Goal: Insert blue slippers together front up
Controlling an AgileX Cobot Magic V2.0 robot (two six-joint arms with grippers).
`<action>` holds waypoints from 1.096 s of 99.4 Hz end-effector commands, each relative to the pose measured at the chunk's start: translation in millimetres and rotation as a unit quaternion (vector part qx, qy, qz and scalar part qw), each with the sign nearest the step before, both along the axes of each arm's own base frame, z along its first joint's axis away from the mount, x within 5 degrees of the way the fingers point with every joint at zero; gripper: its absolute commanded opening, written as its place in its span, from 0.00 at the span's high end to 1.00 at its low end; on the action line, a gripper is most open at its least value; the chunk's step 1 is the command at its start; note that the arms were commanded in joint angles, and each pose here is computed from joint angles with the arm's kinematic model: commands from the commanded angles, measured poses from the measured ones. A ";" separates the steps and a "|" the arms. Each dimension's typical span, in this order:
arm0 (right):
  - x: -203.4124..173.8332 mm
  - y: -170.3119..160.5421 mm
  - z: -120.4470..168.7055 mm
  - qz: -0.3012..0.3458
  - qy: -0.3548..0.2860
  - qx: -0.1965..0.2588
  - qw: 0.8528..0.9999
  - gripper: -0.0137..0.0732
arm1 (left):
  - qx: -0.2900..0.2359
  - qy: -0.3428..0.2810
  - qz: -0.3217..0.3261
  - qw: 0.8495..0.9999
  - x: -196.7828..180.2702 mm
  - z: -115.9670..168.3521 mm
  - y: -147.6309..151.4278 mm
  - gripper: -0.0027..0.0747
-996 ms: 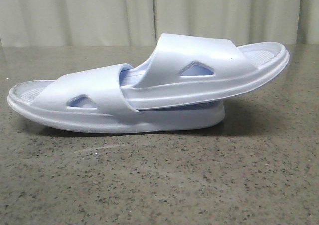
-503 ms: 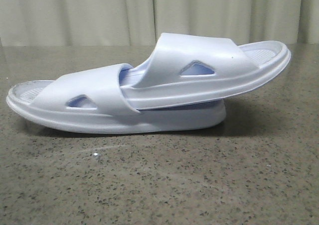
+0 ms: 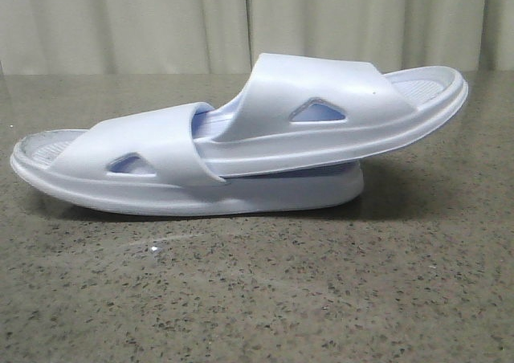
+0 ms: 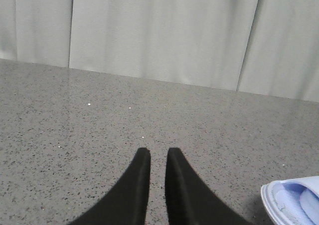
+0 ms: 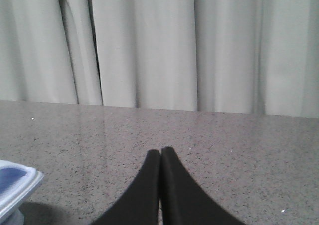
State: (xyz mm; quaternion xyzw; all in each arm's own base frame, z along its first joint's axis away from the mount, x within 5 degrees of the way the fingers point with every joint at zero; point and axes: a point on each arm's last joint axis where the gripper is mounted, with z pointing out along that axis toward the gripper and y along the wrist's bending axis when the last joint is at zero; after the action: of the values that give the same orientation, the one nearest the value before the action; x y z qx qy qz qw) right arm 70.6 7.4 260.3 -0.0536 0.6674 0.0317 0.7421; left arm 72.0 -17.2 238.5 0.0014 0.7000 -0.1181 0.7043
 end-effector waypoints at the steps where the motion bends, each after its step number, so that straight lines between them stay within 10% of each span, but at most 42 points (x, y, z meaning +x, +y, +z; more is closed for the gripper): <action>1: -0.1 -1.7 9.8 -0.011 -0.018 -0.011 1.000 0.97 | -0.010 -0.013 -0.013 1.000 -0.2 9.8 -2.2 0.94; 109: -0.1 -1.7 9.8 -0.011 -0.018 -0.010 1.000 0.97 | 0.008 0.004 -0.013 1.000 0.1 0.4 -0.9 0.94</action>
State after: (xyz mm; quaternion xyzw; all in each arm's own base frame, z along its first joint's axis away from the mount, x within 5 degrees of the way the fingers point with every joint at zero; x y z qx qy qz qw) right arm 70.5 9.1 258.8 -0.0614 0.6723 0.0368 0.7368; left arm 72.1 -17.4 231.1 0.0056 0.7090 -0.1210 0.6947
